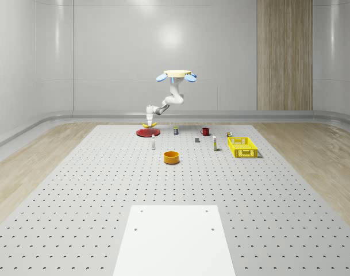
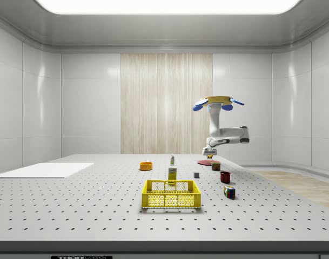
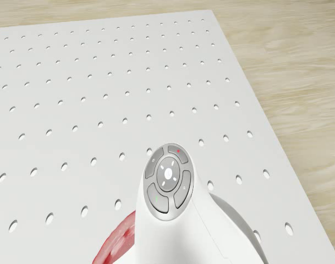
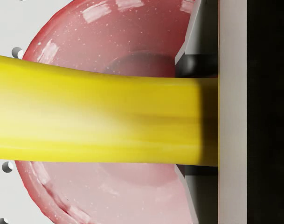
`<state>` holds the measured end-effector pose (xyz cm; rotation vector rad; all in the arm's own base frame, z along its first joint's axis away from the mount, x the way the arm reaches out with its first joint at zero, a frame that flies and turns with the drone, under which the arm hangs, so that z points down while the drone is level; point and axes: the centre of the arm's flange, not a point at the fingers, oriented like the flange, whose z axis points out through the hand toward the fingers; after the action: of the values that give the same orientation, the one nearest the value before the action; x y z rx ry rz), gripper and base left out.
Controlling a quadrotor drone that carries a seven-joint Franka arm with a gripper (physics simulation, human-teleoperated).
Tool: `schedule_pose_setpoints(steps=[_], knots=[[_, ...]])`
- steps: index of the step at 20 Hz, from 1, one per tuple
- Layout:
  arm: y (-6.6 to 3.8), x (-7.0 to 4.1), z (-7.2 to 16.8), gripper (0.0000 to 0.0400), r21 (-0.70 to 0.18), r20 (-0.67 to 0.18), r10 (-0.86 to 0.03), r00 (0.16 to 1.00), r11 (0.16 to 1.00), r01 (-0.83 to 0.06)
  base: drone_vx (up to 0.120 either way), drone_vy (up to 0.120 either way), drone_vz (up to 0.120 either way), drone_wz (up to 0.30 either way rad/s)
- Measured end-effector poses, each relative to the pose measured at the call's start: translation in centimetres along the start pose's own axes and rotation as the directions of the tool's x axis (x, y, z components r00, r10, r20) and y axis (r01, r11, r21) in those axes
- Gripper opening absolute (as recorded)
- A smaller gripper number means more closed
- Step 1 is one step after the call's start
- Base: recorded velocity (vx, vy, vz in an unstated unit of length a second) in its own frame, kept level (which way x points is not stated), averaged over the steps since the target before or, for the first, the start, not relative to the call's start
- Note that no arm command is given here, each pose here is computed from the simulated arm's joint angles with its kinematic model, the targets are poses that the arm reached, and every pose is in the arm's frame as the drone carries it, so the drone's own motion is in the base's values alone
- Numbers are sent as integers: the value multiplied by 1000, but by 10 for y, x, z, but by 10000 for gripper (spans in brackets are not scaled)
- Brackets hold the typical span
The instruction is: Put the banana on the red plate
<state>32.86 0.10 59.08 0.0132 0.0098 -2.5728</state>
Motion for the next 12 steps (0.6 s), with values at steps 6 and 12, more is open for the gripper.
schedule_pose_setpoints(steps=[6, 12], knots=[[2, -2, 14, 253, 1, 2, 0, 1000, 1000, 0, 0, 0, 0, 0], [2, -3, 16, 367, 3, 7, -14, 1000, 1000, 14, 0, 0, 0, 0]])
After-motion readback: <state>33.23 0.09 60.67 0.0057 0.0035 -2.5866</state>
